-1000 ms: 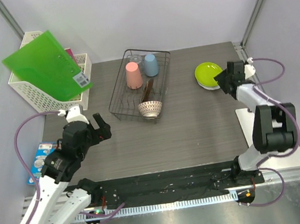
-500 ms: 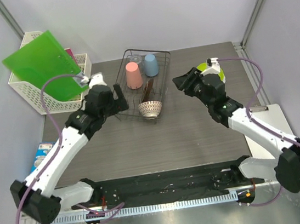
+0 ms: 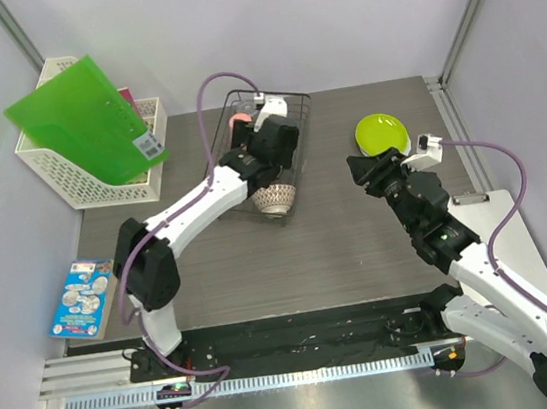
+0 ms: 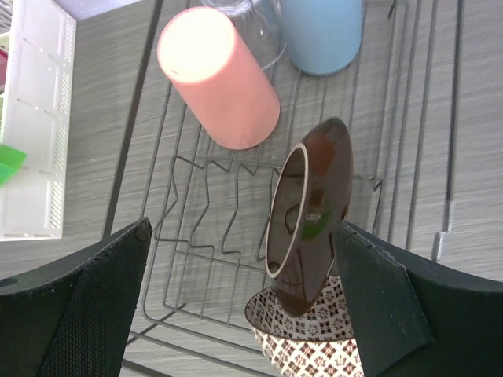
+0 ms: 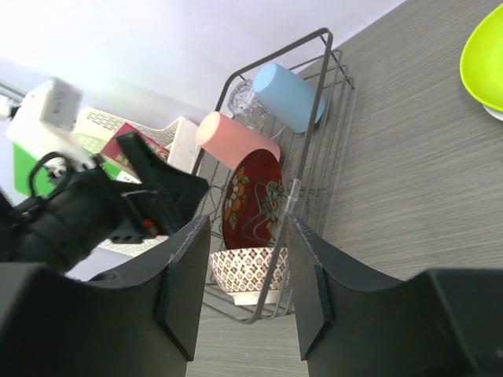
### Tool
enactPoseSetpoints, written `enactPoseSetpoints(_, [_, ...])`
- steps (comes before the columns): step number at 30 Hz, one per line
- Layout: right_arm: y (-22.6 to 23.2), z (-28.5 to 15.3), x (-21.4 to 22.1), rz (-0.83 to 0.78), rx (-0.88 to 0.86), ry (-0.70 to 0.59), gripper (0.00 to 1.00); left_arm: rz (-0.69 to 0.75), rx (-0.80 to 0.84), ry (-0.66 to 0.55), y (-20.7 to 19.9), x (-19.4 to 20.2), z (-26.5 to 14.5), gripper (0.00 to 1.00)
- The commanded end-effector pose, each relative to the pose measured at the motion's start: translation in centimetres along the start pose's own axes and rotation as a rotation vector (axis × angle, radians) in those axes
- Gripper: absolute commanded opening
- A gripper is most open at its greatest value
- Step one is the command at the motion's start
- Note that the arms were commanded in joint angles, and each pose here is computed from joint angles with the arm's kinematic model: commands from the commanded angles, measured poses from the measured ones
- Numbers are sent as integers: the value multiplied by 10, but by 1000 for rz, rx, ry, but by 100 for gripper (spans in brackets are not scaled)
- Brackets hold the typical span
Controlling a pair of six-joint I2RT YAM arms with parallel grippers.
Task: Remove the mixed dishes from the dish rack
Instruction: Pick up the plate from the dish rack.
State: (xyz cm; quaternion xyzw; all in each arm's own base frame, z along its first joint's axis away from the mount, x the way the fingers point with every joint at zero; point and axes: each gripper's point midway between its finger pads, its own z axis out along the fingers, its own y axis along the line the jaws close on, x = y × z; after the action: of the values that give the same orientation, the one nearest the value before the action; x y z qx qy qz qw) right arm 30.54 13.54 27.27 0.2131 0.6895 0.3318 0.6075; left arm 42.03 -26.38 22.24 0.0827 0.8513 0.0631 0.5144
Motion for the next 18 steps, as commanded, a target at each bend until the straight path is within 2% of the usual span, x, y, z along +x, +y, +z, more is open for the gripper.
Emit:
enactPoseSetpoints(1, [2, -6, -9, -18, -7, -33, 49, 78, -86, -123, -1, -35, -1, 96])
enactPoseSetpoints(6, [-7, -4, 5, 1, -11, -19, 49, 165, -105, -154, -17, -35, 7, 96])
enactPoseSetpoints(11, [-5, 2, 9, -28, -12, 11, 49, 229, -139, -121, -21, -15, 22, 94])
enactPoseSetpoints(18, [-10, 3, 10, -40, 7, 10, 47, 306, -215, -101, -19, 14, 32, 81])
